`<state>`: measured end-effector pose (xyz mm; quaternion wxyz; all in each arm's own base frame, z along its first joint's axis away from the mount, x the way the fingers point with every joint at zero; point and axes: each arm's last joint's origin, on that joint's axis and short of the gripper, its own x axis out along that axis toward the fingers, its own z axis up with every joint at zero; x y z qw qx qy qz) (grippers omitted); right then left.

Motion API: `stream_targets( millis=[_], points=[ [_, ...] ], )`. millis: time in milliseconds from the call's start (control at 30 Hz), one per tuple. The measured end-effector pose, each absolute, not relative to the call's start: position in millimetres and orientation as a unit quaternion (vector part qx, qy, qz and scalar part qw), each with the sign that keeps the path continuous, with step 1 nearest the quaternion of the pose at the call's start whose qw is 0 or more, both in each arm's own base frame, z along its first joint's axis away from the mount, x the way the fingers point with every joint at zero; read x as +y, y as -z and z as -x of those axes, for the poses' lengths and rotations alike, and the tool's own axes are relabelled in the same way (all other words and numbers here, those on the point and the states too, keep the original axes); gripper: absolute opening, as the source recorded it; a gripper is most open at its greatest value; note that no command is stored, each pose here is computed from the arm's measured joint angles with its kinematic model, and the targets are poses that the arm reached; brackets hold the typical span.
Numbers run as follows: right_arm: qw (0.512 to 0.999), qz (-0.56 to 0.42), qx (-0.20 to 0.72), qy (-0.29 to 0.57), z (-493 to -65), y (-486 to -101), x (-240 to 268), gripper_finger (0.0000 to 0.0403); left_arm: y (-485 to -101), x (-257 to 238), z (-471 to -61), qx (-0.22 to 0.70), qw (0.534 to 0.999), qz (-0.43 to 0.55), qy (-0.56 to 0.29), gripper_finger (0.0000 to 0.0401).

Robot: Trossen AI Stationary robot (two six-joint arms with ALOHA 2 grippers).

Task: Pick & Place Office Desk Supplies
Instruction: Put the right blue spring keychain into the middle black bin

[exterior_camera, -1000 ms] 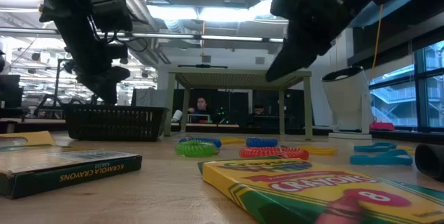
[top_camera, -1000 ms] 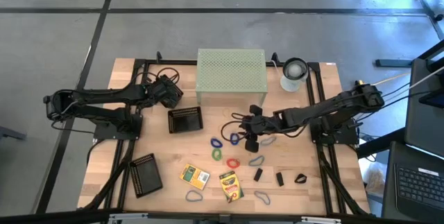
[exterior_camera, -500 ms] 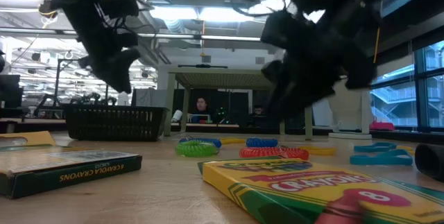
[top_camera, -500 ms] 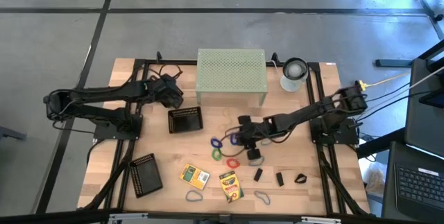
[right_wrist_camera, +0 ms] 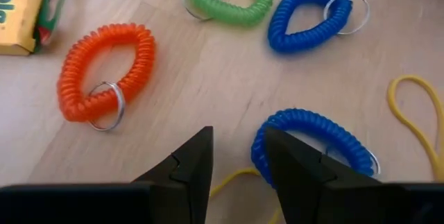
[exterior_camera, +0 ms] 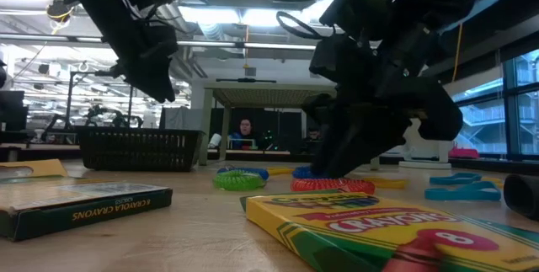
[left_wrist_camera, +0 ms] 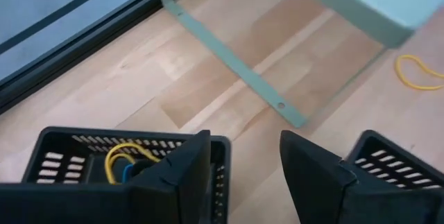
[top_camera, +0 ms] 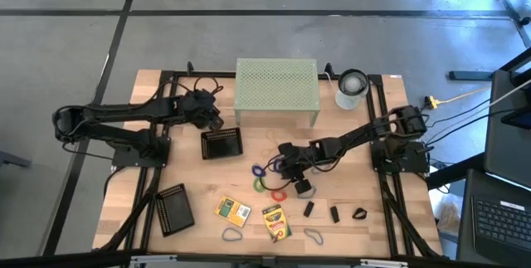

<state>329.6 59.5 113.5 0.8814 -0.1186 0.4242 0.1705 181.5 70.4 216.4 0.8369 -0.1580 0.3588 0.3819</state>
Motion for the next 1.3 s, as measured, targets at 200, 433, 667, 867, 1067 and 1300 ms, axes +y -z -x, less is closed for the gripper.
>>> stream_targets(
  millis=[200,433,667,867,1067,1300],
  points=[
    [0.882,0.117,0.426,-0.163,-330.4,-112.2,55.3,0.0135,-217.4,63.2,-185.3,0.354,0.846,0.151,-0.368,0.0170],
    [0.885,0.122,0.425,-0.146,-331.0,-112.4,53.8,0.0135,-218.2,53.3,-187.8,0.336,0.845,0.147,-0.388,0.0166],
    [0.885,0.118,0.426,-0.144,-331.0,-112.4,53.9,0.0135,-219.0,42.0,-190.1,0.321,0.848,0.137,-0.399,0.0164],
    [0.887,0.103,0.429,-0.137,-331.0,-111.8,53.9,0.0132,-219.8,32.3,-191.5,0.310,0.852,0.123,-0.403,0.0162],
    [0.886,0.076,0.438,-0.132,-331.6,-107.2,54.4,0.0109,-220.7,21.7,-192.4,0.297,0.857,0.110,-0.406,0.0159],
    [0.886,0.073,0.438,-0.131,-331.7,-106.8,54.6,0.0058,-223.4,11.9,-195.3,0.277,0.870,0.099,-0.395,0.0160]
  ],
)
